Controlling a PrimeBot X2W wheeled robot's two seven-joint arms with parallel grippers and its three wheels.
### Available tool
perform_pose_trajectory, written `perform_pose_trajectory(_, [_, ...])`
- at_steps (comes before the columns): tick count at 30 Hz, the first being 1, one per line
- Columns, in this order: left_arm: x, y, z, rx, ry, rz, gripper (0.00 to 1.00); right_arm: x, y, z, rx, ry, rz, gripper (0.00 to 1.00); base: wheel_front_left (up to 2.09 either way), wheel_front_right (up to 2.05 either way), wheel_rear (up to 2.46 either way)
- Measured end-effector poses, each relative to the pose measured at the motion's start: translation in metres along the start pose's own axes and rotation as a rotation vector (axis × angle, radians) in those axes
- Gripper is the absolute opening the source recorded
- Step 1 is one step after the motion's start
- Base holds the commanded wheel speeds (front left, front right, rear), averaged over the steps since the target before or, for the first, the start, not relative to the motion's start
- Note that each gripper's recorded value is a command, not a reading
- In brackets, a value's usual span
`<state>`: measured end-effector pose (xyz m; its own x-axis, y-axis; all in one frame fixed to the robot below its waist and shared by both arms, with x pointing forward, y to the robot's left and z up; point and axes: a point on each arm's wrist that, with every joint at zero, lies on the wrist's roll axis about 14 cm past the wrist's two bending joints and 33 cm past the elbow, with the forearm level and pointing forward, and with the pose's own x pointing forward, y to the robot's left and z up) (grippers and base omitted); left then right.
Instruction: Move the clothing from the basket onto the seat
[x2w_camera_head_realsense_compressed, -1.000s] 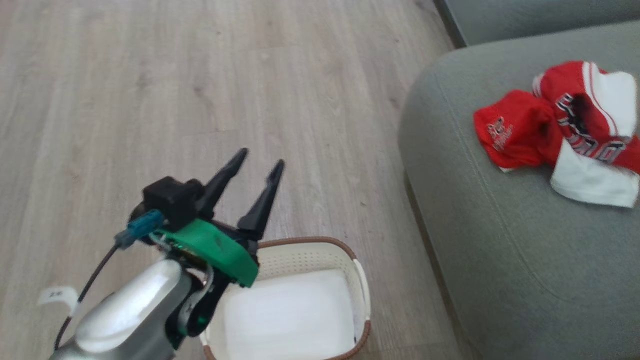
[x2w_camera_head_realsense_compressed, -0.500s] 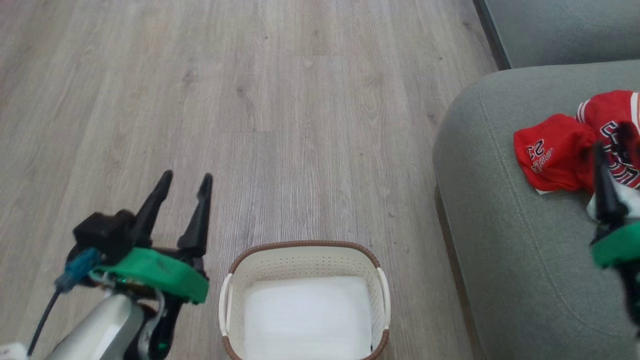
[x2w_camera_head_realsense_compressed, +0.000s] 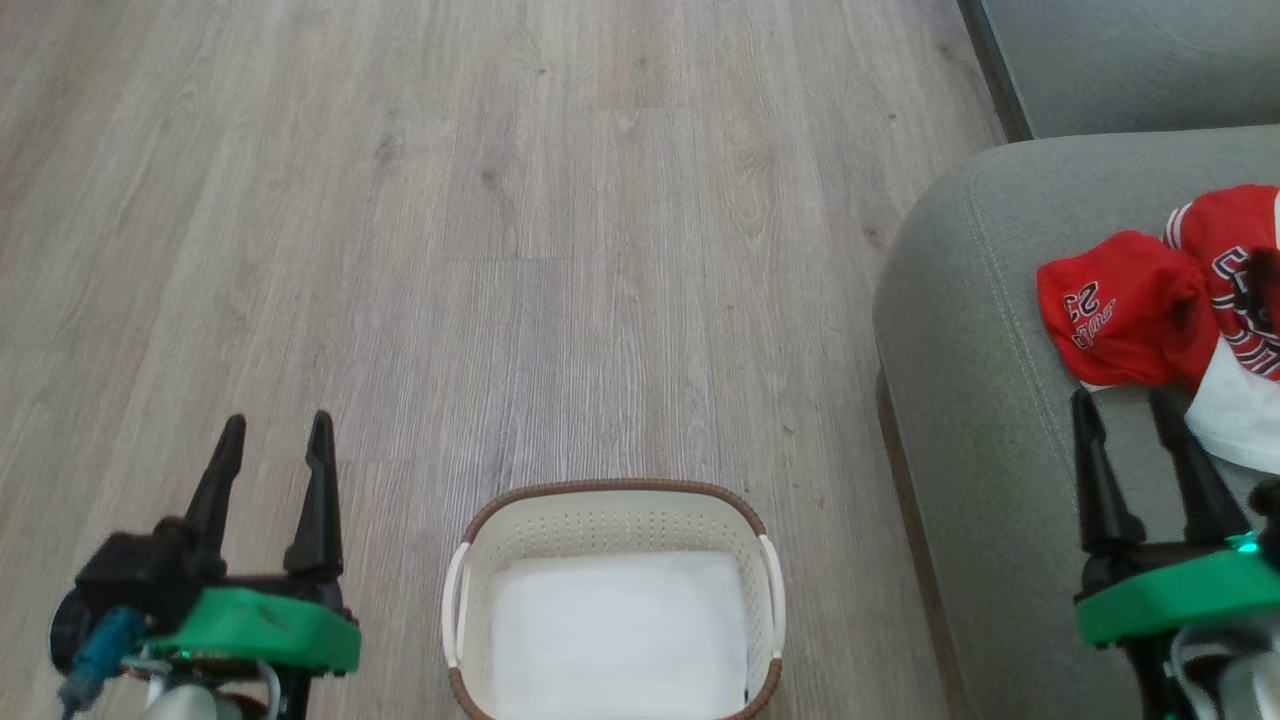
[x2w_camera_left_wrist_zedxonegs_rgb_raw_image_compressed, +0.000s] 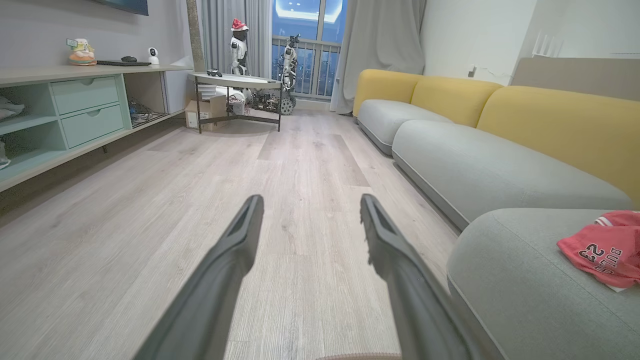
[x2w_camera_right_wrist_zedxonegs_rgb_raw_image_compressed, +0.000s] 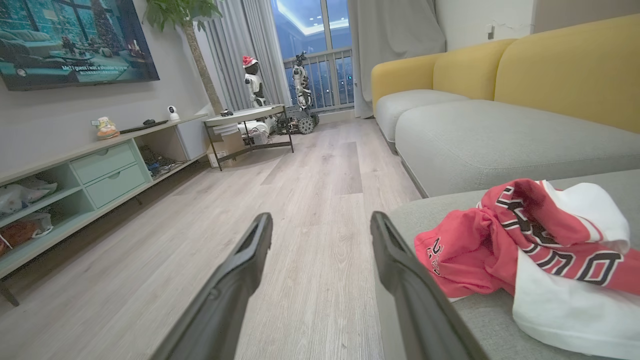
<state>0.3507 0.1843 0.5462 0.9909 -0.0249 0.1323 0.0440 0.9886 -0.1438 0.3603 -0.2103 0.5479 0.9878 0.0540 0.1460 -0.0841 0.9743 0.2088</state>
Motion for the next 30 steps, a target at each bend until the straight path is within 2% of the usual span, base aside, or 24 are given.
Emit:
perform_pose_trajectory(6, [-0.009,0.006,-0.014,0.053,0.026,0.011,1.00,-0.004,0.015,-0.008,-0.015,-0.009,0.032,1.00,0.00,0.00,0.00])
perform_pose_trajectory(14, [-0.013,0.009,-0.027,0.035,0.048,0.021,1.00,-0.006,0.025,-0.015,0.002,-0.016,0.037,1.00,0.00,0.00,0.00])
perform_pose_trajectory(30, [-0.010,0.007,-0.023,0.023,0.018,0.008,1.00,-0.007,0.026,-0.014,0.006,-0.026,0.037,1.00,0.00,0.00,0.00])
